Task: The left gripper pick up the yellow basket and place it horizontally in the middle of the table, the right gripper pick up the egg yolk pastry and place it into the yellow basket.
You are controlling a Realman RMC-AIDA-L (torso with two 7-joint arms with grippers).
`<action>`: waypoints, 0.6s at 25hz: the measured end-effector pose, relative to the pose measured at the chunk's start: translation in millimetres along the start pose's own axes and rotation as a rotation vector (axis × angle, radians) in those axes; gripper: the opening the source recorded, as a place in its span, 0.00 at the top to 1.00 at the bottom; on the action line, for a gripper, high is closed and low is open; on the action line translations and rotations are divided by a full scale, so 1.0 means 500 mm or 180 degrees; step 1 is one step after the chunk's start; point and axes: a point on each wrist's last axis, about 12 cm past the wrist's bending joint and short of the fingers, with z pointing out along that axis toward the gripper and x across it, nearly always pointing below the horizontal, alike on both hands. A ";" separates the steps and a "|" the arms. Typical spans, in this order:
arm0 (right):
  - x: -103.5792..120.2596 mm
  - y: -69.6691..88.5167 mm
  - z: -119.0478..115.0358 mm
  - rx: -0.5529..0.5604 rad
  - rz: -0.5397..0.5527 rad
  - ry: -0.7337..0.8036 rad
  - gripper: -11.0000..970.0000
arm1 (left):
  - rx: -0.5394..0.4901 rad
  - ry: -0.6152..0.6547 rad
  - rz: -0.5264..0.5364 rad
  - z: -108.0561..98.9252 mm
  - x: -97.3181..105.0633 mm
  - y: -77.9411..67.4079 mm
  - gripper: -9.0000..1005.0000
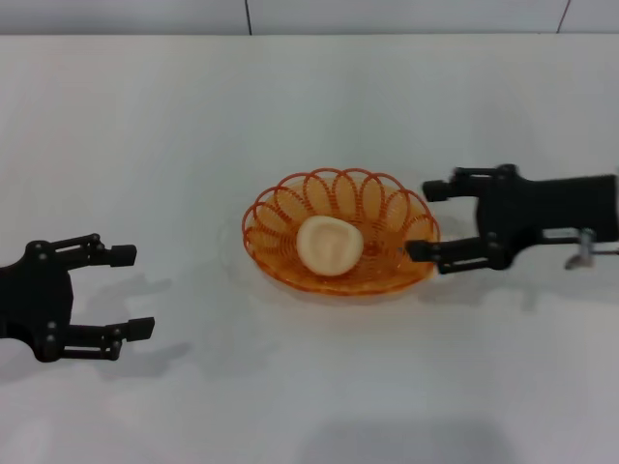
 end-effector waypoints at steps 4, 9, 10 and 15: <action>0.026 0.006 -0.041 -0.0060 -0.0007 -0.0149 0.16 | -0.0008 -0.0008 0.0009 0.001 -0.002 0.003 0.12; 0.045 0.014 -0.084 -0.0182 -0.0075 -0.0263 0.15 | -0.0019 -0.0014 0.0030 0.003 -0.008 0.009 0.12; 0.046 0.015 -0.087 -0.0209 -0.0096 -0.0255 0.15 | -0.0017 -0.0015 0.0019 0.004 -0.009 0.010 0.12; 0.054 0.016 -0.098 -0.0248 -0.0094 -0.0155 0.15 | -0.0018 -0.0012 -0.0059 0.006 -0.018 0.018 0.12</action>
